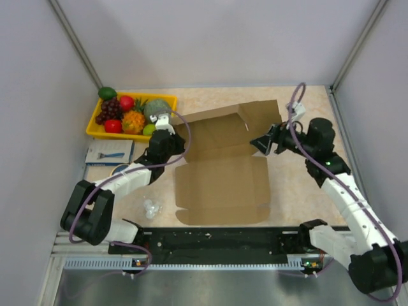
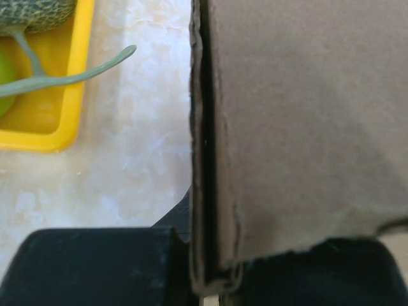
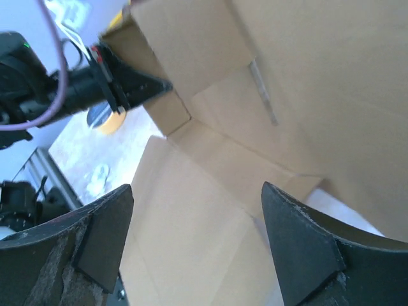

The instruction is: Fold the paper box

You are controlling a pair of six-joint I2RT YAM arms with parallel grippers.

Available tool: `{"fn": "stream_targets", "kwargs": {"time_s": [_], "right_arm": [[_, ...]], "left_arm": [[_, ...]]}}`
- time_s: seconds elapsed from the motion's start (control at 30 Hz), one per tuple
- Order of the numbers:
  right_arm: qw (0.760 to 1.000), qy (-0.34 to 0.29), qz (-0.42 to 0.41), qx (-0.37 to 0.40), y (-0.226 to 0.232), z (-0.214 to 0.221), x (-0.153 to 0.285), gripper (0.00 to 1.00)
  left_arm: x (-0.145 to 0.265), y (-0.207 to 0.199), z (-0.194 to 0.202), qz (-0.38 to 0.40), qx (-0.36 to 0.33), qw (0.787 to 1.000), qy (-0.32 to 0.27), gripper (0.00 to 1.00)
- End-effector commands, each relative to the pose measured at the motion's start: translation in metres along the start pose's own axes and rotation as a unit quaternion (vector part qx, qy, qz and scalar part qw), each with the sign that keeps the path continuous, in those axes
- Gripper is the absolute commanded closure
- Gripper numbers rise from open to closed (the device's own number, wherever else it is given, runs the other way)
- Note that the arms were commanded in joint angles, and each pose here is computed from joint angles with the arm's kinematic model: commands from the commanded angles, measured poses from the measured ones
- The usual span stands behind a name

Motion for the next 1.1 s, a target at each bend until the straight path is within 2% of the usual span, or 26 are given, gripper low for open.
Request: {"fn": "stream_targets", "kwargs": {"time_s": [0.0, 0.1, 0.17, 0.2, 0.23, 0.3, 0.37, 0.4, 0.47, 0.6, 0.7, 0.8, 1.0, 1.07], "right_arm": [[0.994, -0.101, 0.022, 0.046, 0.005, -0.061, 0.05, 0.18], [0.988, -0.15, 0.033, 0.036, -0.003, -0.092, 0.066, 0.18], [0.987, -0.155, 0.025, 0.021, -0.019, -0.105, 0.071, 0.17], [0.987, -0.157, 0.023, 0.03, -0.022, -0.115, 0.073, 0.13], [0.992, -0.126, 0.006, 0.019, -0.04, -0.111, 0.065, 0.14], [0.993, -0.098, -0.052, 0.04, -0.036, -0.109, 0.061, 0.14], [0.987, -0.099, -0.094, 0.085, -0.023, -0.104, 0.065, 0.13], [0.986, -0.095, -0.099, 0.09, -0.025, -0.093, 0.064, 0.09], [0.982, -0.079, -0.13, 0.111, -0.023, -0.082, 0.063, 0.07], [0.974, -0.038, -0.203, 0.089, -0.016, -0.073, 0.046, 0.14], [0.972, -0.003, -0.22, 0.08, -0.008, -0.061, 0.028, 0.21], [0.968, 0.023, -0.234, 0.088, 0.002, -0.045, 0.011, 0.22], [0.972, -0.002, -0.219, 0.09, 0.018, -0.029, 0.003, 0.21], [0.98, -0.015, -0.179, 0.085, 0.019, -0.027, 0.004, 0.2]], "left_arm": [[-0.009, -0.022, -0.023, 0.126, -0.011, 0.992, 0.017, 1.0], [-0.015, -0.019, -0.025, 0.15, -0.013, 0.988, 0.03, 1.0], [-0.018, -0.018, -0.022, 0.167, -0.006, 0.985, 0.05, 1.0], [-0.019, -0.018, -0.029, 0.177, -0.003, 0.983, 0.05, 1.0], [-0.018, -0.021, -0.027, 0.202, -0.007, 0.977, 0.063, 1.0], [-0.022, -0.019, -0.028, 0.205, -0.01, 0.976, 0.073, 1.0], [-0.022, -0.018, -0.025, 0.216, -0.008, 0.972, 0.095, 1.0], [-0.022, -0.016, -0.024, 0.214, -0.01, 0.972, 0.095, 1.0], [-0.021, -0.014, -0.024, 0.21, -0.012, 0.973, 0.093, 1.0], [-0.02, -0.013, -0.023, 0.215, -0.017, 0.972, 0.094, 1.0], [-0.017, -0.014, -0.024, 0.219, -0.016, 0.971, 0.092, 1.0], [-0.015, -0.017, -0.026, 0.224, -0.008, 0.971, 0.086, 1.0], [-0.008, -0.019, -0.026, 0.197, 0.004, 0.978, 0.075, 1.0], [-0.005, -0.02, -0.027, 0.186, 0.007, 0.98, 0.068, 1.0]]}}
Point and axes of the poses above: each gripper's point midway between its finger pads, its own x axis back along the fingers, its own y axis along the line the jaws close on, z = x × y, the point moved 5 cm from there along x, back along the fingers, and after that the axes turned 2 degrees about -x, right-handed, at the moved point
